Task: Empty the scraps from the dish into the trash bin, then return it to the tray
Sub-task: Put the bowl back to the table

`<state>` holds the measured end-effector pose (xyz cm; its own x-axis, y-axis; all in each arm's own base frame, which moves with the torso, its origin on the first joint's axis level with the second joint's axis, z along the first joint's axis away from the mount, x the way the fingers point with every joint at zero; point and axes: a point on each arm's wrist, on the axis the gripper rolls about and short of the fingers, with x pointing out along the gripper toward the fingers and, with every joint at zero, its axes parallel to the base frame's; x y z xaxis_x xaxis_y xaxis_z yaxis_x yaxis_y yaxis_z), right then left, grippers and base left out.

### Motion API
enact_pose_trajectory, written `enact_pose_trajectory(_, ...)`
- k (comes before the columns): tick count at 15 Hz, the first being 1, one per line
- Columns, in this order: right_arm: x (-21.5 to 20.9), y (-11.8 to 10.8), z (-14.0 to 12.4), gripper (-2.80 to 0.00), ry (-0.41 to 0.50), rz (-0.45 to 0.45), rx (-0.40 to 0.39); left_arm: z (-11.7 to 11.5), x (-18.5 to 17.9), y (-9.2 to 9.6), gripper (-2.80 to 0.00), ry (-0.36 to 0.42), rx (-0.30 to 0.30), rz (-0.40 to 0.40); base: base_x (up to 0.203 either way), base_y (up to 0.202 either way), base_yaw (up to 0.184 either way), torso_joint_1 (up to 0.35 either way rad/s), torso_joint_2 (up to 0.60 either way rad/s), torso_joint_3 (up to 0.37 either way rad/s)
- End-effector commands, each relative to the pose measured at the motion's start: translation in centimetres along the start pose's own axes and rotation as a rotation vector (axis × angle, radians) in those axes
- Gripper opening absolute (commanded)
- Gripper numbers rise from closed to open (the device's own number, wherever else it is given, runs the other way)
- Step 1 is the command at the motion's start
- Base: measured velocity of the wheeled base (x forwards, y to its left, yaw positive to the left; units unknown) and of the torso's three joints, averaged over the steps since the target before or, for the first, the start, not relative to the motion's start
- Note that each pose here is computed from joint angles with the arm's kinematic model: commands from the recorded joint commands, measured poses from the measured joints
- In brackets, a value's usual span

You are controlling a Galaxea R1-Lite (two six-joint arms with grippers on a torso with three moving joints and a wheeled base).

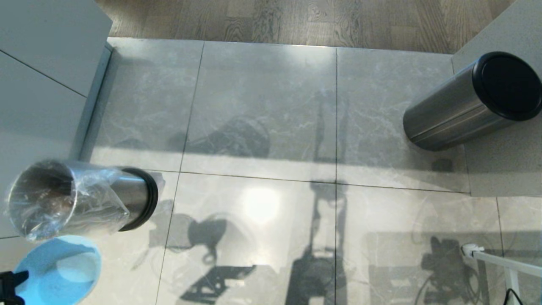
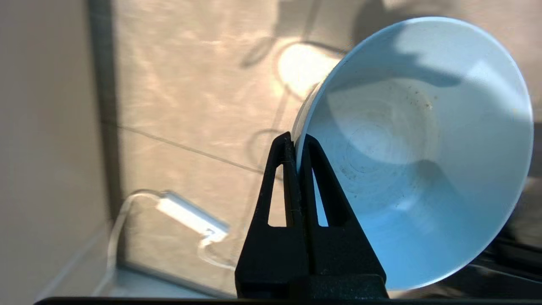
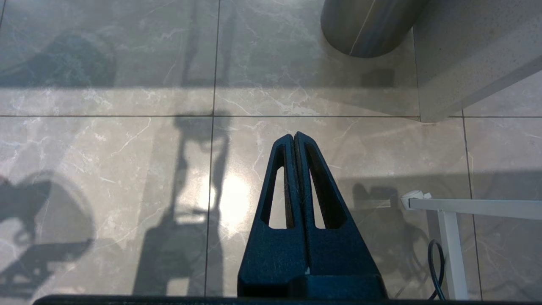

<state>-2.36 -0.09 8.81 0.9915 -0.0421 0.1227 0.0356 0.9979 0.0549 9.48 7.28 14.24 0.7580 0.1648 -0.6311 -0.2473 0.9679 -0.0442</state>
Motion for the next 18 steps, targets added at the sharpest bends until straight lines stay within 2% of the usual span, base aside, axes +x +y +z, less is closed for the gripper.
enact_pose_trajectory(1, 0.0, 0.0, 0.0, -2.8, 0.0, 0.0, 0.0, -0.3, -0.2, -1.4, -2.8, -0.01, -0.001, -0.074, 0.0, 0.0, 0.0, 0.0, 0.0, 0.0)
enact_pose_trajectory(7, 0.0, 0.0, 0.0, -2.8, -0.001, 0.001, 0.001, -0.2, -1.5, -5.1, -2.8, -0.043, -0.062, -0.319, 0.0, 0.0, 0.0, 0.0, 0.0, 0.0)
enact_pose_trajectory(9, 0.0, 0.0, 0.0, -2.8, -0.001, -0.001, 0.001, 0.0, -2.4, -5.5, -2.8, -0.086, -0.117, -0.358, 0.0, 0.0, 0.0, 0.0, 0.0, 0.0)
enact_pose_trajectory(11, 0.0, 0.0, 0.0, -2.8, -0.001, 0.001, 0.001, 0.6, -2.5, -5.6, -2.8, -0.136, -0.121, -0.386, 0.0, 0.0, 0.0, 0.0, 0.0, 0.0)
enact_pose_trajectory(14, 0.0, 0.0, 0.0, -2.8, 0.0, 0.001, 0.0, 1.1, -2.7, -6.8, -2.8, -0.159, -0.152, -0.497, 0.0, 0.0, 0.0, 0.0, 0.0, 0.0)
enact_pose_trajectory(16, 0.0, 0.0, 0.0, -2.8, 0.0, 0.001, 0.0, 0.8, -3.0, -7.4, -2.8, -0.168, -0.145, -0.548, 0.0, 0.0, 0.0, 0.0, 0.0, 0.0)
enact_pose_trajectory(18, 0.0, 0.0, 0.0, -2.8, -0.001, 0.001, 0.001, -0.1, -3.4, -7.5, -2.8, -0.179, -0.138, -0.547, 0.0, 0.0, 0.0, 0.0, 0.0, 0.0)
